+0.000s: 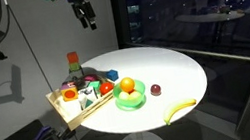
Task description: Put the toy plum in the bowl
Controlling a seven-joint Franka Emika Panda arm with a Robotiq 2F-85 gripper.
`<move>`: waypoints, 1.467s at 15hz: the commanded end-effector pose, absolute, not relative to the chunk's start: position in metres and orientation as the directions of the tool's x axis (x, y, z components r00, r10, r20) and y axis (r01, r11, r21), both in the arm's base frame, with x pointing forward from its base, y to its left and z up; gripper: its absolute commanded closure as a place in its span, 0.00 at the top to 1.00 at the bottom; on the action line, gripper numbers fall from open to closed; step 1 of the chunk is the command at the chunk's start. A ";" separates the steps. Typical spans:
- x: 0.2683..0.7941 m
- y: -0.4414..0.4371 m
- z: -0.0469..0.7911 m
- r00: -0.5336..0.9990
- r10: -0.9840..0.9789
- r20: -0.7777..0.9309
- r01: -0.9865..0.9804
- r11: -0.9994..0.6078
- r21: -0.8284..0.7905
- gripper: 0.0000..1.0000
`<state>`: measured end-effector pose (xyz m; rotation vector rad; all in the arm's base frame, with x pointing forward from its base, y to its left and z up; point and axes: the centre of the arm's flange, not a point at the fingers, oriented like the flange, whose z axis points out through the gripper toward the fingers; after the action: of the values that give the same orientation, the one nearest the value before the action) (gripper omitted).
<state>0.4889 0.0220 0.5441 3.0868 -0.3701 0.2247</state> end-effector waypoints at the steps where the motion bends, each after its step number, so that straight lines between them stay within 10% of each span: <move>1: 0.522 0.002 0.549 0.953 -0.275 0.124 -0.281 -0.959 0.032 1.00; 22: 0.539 -0.128 0.516 0.986 -0.113 0.126 -0.127 -0.986 0.109 1.00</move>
<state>0.5391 -0.1279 0.5164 3.0134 -0.1831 0.1806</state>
